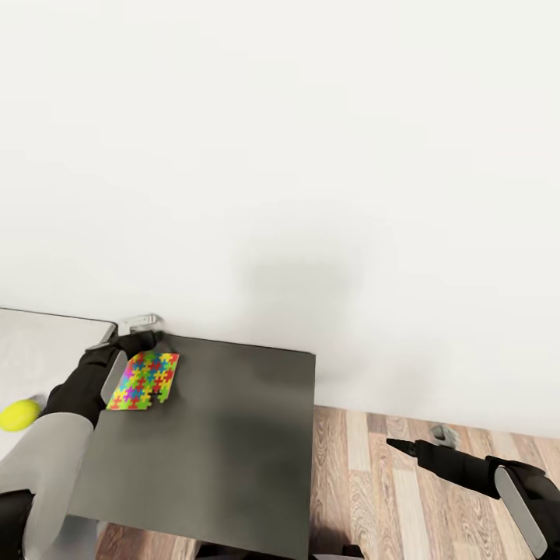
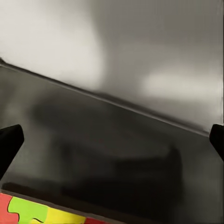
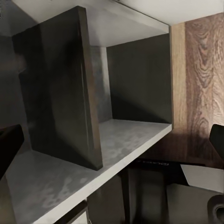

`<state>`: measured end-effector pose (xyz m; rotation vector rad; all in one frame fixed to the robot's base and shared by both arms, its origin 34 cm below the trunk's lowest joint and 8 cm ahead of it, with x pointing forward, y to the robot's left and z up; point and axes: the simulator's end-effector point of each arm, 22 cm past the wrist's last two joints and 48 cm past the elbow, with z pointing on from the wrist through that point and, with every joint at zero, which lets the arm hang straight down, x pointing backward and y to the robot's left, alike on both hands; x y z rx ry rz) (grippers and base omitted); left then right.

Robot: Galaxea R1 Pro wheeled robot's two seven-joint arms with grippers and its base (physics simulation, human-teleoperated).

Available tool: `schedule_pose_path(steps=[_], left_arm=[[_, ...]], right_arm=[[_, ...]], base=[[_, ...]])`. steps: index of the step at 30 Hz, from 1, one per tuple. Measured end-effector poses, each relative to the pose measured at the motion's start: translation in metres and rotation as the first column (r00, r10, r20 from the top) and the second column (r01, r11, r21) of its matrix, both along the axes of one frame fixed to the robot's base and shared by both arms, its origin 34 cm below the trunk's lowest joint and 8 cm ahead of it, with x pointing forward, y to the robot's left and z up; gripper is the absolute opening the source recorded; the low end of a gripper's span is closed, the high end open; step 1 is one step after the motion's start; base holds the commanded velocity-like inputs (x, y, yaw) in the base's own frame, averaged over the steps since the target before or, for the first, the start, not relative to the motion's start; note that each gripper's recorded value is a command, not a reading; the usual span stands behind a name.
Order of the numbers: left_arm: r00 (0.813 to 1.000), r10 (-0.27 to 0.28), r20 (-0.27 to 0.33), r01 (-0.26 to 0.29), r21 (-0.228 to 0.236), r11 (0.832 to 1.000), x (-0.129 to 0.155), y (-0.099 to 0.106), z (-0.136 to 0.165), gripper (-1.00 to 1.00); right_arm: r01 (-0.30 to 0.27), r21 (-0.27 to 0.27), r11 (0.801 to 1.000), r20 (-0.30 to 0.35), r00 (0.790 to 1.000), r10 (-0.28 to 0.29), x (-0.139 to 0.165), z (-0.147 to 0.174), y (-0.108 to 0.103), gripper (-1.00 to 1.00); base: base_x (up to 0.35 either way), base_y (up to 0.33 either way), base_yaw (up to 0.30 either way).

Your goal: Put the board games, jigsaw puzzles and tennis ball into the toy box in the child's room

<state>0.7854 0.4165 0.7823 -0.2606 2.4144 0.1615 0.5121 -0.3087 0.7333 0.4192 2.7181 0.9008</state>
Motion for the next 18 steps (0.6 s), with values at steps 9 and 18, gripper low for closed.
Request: schedule_pose_path(steps=[9,18], left_arm=[[1.0,0.002,0.022,-0.002,0.007,1.0,0.005,0.005,0.014,1.0],[1.0,0.001,0.016,-0.002,0.021,1.0,0.004,0.012,0.017,1.0]], right_arm=[[-0.003,-0.009,1.0,0.039,0.999,0.003,0.008,0.006,-0.001,1.0],[-0.001,-0.009,1.0,0.045,0.999,0.002,0.009,0.008,-0.002,1.0]], base=[[0.0,0.0,0.0],[0.0,0.0,0.0]])
